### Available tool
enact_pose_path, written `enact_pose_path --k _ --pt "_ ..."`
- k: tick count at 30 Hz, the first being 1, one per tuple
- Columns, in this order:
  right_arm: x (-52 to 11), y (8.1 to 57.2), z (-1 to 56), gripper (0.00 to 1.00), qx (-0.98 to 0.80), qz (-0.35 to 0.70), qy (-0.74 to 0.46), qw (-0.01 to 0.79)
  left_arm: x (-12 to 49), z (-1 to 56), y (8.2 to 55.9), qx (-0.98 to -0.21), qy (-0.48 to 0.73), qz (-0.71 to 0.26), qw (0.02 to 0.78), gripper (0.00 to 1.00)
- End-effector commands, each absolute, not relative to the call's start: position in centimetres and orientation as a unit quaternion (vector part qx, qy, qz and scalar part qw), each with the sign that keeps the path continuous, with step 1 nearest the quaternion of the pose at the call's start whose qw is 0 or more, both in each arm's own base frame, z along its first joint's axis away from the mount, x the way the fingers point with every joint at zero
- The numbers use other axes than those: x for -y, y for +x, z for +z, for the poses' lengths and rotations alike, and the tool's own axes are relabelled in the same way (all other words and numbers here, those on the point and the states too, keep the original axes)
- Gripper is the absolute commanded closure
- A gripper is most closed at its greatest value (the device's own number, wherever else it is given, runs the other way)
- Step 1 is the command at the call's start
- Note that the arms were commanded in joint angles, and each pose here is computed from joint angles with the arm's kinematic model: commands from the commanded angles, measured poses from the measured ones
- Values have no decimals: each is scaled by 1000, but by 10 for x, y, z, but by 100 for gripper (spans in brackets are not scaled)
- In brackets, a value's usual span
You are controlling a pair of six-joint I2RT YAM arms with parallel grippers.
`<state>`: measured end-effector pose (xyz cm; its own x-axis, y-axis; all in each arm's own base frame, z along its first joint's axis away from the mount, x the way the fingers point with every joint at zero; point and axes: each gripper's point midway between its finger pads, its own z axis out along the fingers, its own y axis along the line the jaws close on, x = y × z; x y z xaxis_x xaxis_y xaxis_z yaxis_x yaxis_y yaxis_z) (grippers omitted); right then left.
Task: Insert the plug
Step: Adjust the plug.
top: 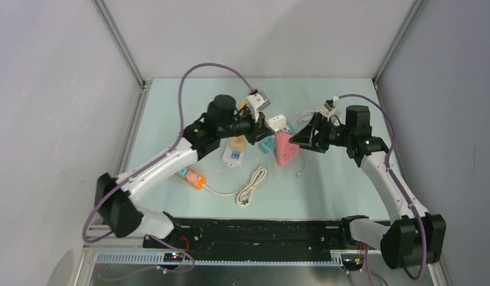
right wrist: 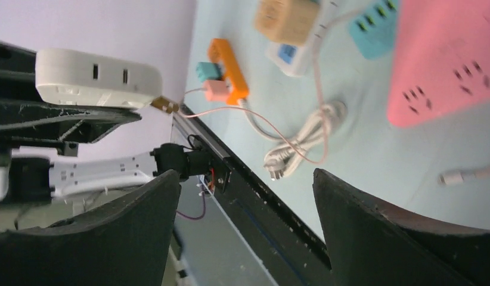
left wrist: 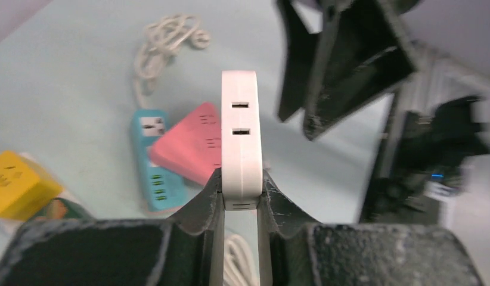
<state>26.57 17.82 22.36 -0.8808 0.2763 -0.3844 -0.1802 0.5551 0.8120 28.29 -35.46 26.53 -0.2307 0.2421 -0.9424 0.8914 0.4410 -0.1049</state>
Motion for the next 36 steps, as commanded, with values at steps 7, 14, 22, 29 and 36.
enact_pose_path --k 7,14,22,29,36 --pt "-231 217 342 10 -659 548 -253 449 325 337 160 -674 359 -551 336 100" --pt "-247 180 369 12 -605 586 -302 446 308 342 137 -668 349 -566 333 100" --pt "-262 170 364 27 -603 608 -314 411 301 354 122 -651 359 -579 336 100" --pt "-274 168 368 44 -592 623 -324 397 299 356 115 -647 361 -587 327 100" --pt "-282 160 377 100 -573 651 -333 370 297 359 120 -644 361 -575 352 80"
